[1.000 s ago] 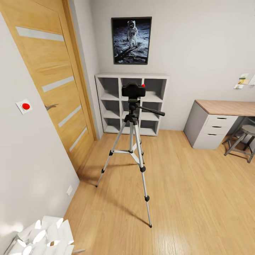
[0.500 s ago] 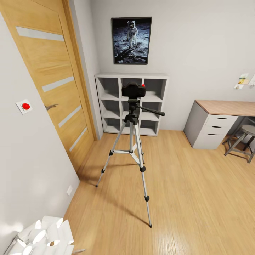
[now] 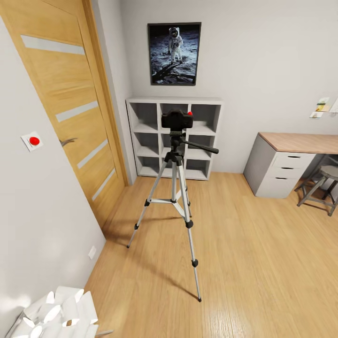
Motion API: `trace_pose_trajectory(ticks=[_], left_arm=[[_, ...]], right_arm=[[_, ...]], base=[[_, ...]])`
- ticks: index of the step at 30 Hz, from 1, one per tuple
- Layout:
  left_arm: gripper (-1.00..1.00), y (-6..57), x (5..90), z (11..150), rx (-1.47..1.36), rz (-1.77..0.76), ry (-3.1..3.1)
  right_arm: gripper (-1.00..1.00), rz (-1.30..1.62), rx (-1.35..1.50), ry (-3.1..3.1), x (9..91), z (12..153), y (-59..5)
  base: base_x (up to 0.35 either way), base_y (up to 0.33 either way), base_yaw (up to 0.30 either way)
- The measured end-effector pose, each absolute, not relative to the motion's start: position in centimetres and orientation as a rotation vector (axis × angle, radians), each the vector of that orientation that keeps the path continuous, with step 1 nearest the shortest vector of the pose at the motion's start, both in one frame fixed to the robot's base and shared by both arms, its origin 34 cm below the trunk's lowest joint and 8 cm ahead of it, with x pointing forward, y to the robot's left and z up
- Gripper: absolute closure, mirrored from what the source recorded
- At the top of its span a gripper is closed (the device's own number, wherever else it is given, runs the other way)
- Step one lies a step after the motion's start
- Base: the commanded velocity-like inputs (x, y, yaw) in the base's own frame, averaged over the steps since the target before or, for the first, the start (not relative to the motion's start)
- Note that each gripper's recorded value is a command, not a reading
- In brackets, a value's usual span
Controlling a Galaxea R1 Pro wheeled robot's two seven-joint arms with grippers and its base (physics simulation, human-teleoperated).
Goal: Attach the digital camera to the camera tripod in the bedroom.
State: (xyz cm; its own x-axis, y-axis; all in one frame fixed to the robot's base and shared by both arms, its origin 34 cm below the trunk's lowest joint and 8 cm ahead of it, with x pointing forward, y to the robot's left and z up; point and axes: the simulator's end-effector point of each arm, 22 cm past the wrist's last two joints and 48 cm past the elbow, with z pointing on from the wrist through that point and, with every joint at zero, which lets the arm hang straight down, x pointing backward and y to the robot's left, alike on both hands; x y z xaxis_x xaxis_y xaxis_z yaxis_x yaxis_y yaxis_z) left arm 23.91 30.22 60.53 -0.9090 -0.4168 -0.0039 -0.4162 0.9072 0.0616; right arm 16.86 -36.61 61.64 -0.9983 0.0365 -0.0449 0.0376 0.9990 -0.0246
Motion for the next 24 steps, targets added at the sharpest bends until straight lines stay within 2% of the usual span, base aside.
trace_pose_trajectory(ticks=[24], left_arm=[[-1.00,30.7,25.1,60.8,0.653,-0.098,-3.092]], right_arm=[[-1.00,-0.053,0.071,3.130,16.3,61.5,-35.8]], base=[[0.000,0.000,0.000]])
